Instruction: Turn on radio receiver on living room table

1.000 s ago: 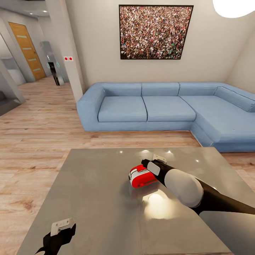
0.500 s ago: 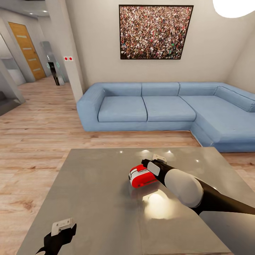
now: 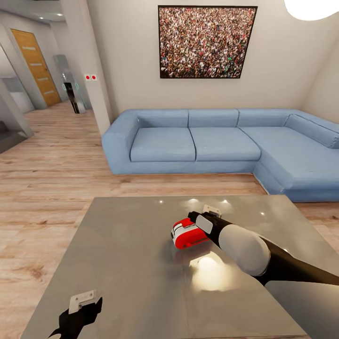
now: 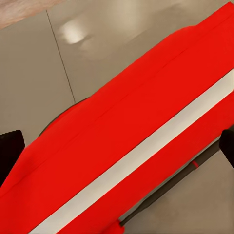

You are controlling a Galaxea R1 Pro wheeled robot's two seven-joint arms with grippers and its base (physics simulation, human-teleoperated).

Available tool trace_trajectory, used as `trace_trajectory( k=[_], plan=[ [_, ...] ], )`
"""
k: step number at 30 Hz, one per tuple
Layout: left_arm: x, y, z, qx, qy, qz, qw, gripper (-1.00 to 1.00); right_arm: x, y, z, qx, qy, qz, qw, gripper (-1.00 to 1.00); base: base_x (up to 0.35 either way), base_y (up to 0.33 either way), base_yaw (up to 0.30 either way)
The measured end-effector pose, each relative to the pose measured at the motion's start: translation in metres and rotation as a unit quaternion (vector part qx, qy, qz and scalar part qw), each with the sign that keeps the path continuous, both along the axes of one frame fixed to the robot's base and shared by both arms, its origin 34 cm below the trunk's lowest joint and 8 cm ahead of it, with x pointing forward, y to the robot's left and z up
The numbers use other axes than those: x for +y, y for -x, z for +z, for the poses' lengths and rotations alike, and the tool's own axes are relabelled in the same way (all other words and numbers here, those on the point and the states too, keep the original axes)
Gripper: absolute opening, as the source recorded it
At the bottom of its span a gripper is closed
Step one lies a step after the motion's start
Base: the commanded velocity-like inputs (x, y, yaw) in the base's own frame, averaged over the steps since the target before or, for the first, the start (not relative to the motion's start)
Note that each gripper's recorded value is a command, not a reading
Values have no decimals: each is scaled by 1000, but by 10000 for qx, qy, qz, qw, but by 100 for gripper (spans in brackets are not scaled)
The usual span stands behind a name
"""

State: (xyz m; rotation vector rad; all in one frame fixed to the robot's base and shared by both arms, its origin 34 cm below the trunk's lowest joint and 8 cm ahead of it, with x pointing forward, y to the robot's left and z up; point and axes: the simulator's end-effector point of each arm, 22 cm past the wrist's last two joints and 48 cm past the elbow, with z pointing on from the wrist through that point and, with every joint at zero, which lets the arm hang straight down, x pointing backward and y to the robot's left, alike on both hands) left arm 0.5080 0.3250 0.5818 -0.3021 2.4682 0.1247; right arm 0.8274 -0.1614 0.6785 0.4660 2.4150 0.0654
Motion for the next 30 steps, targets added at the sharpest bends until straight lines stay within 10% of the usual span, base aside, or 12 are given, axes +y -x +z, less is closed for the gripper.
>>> trace_trajectory(
  k=[30],
  plan=[
    [1,4,-7,93,-10,-5,10000,100,-3,-1,-9,8,95,47,9999,100,0,0,0]
  ],
)
